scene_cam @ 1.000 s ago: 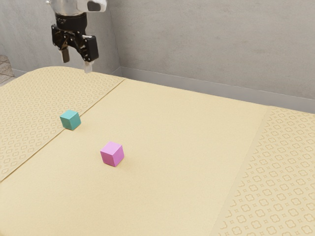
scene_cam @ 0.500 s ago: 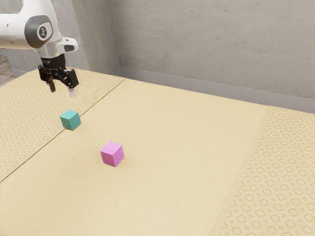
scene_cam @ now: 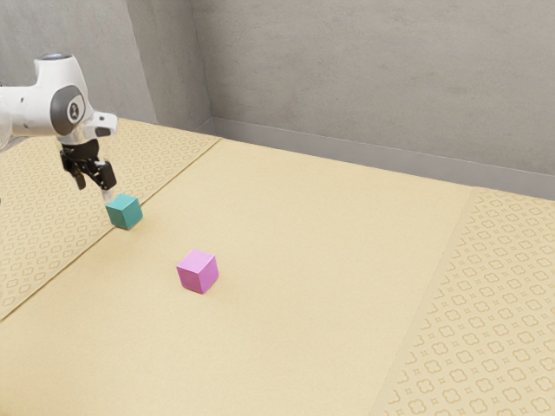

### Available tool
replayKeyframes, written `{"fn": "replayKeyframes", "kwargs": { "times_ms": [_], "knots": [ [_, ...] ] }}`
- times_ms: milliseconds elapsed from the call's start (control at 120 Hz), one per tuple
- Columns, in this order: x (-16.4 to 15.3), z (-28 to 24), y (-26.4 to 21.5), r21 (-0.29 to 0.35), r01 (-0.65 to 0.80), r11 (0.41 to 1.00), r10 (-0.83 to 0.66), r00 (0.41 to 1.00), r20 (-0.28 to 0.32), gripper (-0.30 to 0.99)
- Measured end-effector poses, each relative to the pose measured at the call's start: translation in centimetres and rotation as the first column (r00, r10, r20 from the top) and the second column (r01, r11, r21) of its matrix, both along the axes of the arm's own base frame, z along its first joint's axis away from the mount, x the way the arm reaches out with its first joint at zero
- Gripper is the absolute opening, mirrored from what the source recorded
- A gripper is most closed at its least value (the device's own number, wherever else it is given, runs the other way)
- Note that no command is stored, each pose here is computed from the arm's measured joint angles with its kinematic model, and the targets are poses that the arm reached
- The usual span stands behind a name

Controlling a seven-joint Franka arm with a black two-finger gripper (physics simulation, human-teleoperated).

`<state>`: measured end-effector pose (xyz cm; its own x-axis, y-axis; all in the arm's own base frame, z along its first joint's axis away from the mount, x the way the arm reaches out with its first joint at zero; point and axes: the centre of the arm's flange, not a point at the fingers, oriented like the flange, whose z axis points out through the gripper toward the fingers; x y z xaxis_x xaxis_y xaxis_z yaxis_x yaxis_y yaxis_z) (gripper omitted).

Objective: Pick up the blue block with one arm, and put the blue block on the pink block with one arm

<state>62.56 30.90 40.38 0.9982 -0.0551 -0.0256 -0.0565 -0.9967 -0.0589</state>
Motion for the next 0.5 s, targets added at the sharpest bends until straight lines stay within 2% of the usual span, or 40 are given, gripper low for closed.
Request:
{"fn": "replayKeyframes", "kwargs": {
  "times_ms": [283, 500],
  "knots": [
    [4.0, -3.8, 1.9, 0.039, 0.120, 0.992, -0.121, 0.992, 0.016, 0.69],
    [5.5, -6.8, 3.5, 0.030, 0.155, 0.988, -0.155, 0.988, 0.005, 0.69]
  ]
}}
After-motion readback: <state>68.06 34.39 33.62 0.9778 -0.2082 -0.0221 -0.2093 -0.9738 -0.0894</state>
